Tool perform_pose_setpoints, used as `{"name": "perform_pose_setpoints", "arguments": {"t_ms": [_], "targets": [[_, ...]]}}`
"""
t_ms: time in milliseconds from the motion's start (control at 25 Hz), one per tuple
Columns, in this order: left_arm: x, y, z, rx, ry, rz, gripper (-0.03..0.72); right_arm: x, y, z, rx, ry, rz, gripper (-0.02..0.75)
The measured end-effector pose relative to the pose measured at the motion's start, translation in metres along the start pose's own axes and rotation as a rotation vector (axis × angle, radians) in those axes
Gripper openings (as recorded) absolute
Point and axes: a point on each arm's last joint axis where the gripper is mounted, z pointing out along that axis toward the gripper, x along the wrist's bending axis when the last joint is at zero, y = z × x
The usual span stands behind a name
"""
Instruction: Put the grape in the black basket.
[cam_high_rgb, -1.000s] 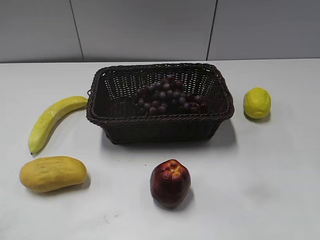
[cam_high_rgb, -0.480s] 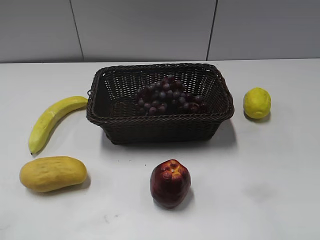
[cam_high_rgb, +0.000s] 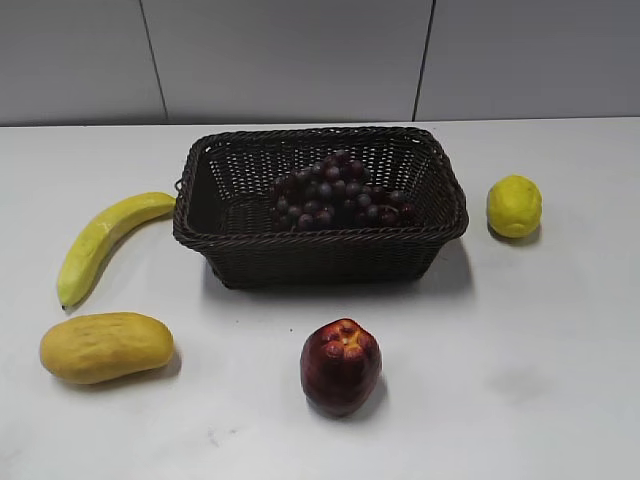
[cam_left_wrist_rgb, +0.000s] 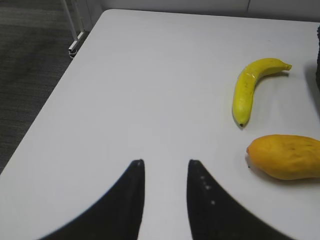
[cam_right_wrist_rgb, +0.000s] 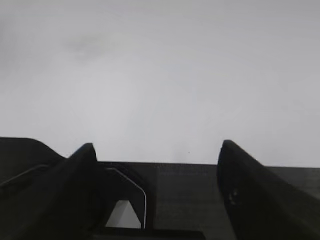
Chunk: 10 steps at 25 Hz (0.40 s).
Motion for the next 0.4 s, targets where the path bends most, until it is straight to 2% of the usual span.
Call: {"name": "perform_pose_setpoints", "arguments": {"t_ms": [400], "targets": [[0.0, 0.0, 0.0, 0.0, 0.0, 0.0, 0.235, 0.003, -0.027, -0.037, -0.287, 0.004, -0.027, 0.559]]}}
